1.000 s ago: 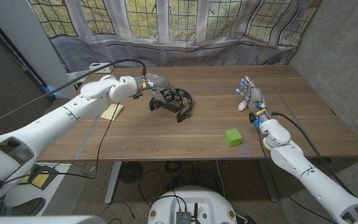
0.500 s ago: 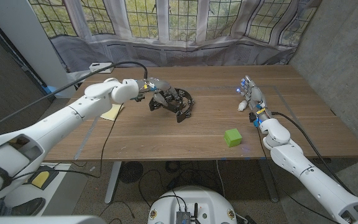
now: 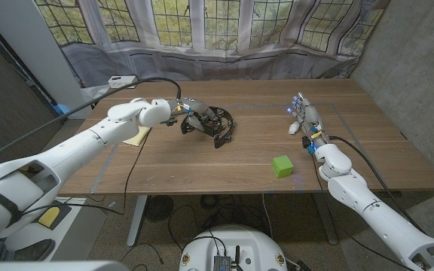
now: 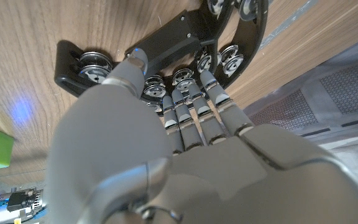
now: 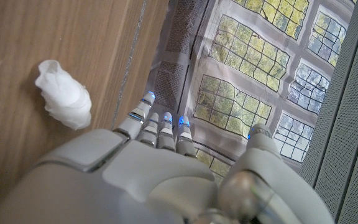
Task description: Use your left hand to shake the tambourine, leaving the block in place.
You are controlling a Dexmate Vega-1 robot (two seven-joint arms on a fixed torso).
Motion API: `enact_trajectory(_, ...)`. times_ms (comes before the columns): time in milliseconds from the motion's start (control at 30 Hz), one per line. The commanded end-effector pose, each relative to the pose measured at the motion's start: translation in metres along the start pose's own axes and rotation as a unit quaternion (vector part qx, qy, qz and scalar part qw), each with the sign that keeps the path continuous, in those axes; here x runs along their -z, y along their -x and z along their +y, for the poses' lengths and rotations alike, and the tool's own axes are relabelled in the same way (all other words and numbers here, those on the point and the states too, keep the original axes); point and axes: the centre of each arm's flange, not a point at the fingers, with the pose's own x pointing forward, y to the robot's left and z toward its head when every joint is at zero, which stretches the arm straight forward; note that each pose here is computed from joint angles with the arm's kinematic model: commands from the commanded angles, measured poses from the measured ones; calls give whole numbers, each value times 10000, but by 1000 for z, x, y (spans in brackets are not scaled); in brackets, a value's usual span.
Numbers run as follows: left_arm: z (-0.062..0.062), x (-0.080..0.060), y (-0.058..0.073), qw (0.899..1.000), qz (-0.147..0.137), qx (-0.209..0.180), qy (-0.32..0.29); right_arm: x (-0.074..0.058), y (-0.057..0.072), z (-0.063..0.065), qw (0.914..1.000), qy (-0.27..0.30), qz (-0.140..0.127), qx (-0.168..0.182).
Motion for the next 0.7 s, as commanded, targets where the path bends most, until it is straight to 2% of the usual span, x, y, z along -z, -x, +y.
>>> enact_trajectory(33,-12,-5,-6,9999,24,-30,-111,1,-1,0,10000,-15,8,6)
enact_trajectory(300,-23,-11,-9,9999,-40,11,-120,1,-1,0,10000,-19,17,-6)
enact_trajectory(700,-31,-16,-15,9998,-39,-52,-211,0,3,-1,10000,41,29,-24)
